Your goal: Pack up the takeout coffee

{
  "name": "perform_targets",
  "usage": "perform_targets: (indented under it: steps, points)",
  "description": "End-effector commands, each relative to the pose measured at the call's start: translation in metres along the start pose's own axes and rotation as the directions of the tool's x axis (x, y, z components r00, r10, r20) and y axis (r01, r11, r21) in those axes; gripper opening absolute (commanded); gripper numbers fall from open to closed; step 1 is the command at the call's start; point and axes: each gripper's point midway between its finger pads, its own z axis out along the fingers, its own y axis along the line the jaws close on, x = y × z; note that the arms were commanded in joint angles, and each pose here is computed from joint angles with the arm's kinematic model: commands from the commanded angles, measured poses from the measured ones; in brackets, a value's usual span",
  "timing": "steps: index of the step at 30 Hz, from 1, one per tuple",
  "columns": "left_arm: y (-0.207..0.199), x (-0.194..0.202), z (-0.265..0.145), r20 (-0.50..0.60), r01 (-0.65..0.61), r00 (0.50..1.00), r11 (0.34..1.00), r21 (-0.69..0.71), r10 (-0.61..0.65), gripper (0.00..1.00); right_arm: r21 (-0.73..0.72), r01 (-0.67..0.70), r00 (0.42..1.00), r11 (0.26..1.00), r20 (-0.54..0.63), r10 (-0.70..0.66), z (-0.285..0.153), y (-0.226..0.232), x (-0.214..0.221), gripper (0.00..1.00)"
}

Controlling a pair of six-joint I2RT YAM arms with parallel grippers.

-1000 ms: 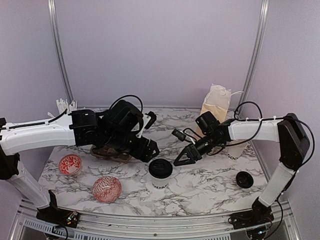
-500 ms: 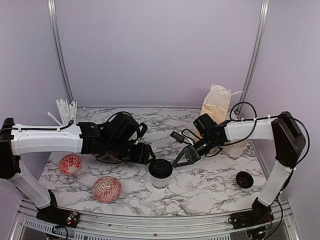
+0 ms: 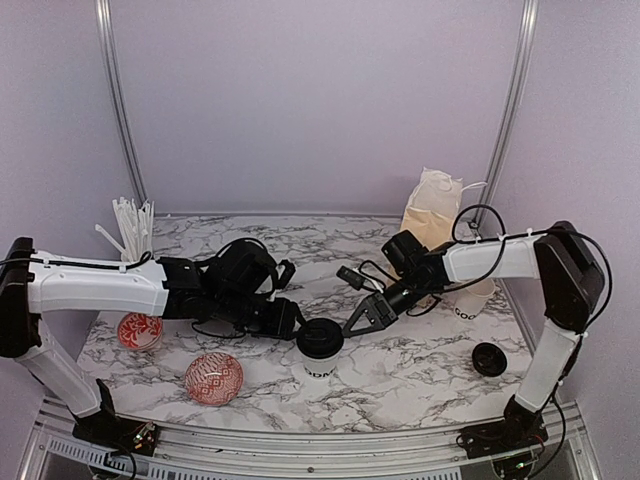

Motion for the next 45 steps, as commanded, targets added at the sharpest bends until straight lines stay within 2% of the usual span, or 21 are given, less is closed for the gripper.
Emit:
perform_targets:
  steps: [1,6,11,14,19,26,28,29,32,35,38,45]
  points:
    - [0.005,0.011,0.008,-0.03,0.011,0.999,1.0,0.01,-0.011,0.48,-0.031,0.036,0.999,0.999,0.0,-0.036,0.005,0.008,-0.008,0.51]
    - [0.011,0.018,0.012,-0.046,0.013,0.999,1.0,-0.003,-0.013,0.45,-0.018,0.022,1.0,1.0,-0.011,-0.023,0.008,0.002,-0.005,0.48]
    - [0.008,0.015,0.016,-0.041,0.0,0.999,1.0,0.009,0.001,0.43,0.025,-0.002,1.0,1.0,-0.021,0.002,0.011,-0.011,-0.005,0.35]
    - [0.009,0.018,0.025,-0.059,0.0,0.998,1.0,0.007,0.001,0.41,0.026,-0.029,0.999,0.999,-0.026,0.029,0.013,-0.016,-0.004,0.31]
    - [0.019,0.027,0.037,-0.099,0.015,0.995,1.0,-0.017,-0.017,0.38,0.15,-0.091,0.993,0.985,-0.061,0.101,0.017,-0.047,0.008,0.27]
    - [0.035,0.037,0.044,-0.13,0.048,0.99,0.998,-0.049,-0.054,0.37,0.373,-0.154,0.969,0.915,-0.123,0.213,0.016,-0.1,0.031,0.23]
    - [0.036,0.037,0.044,-0.13,0.049,0.99,0.997,-0.051,-0.055,0.41,0.37,-0.158,0.969,0.916,-0.122,0.216,0.016,-0.1,0.029,0.21]
    - [0.035,0.036,0.043,-0.126,0.048,0.991,0.998,-0.047,-0.054,0.44,0.324,-0.163,0.97,0.932,-0.118,0.211,0.019,-0.093,0.027,0.21]
    - [0.034,0.033,0.042,-0.114,0.042,0.992,0.998,-0.042,-0.047,0.45,0.293,-0.164,0.971,0.942,-0.123,0.208,0.024,-0.085,0.029,0.19]
    - [0.033,0.032,0.043,-0.114,0.036,0.993,0.999,-0.04,-0.04,0.45,0.282,-0.151,0.973,0.947,-0.129,0.193,0.026,-0.085,0.031,0.19]
    - [0.024,0.026,0.037,-0.094,0.014,0.996,1.0,-0.006,-0.015,0.47,0.206,-0.097,0.987,0.974,-0.105,0.12,0.023,-0.063,0.011,0.23]
    - [-0.004,-0.012,-0.001,0.052,-0.029,0.998,0.998,0.056,0.026,0.62,0.064,0.058,0.998,0.996,-0.01,-0.057,-0.003,-0.002,-0.038,0.42]
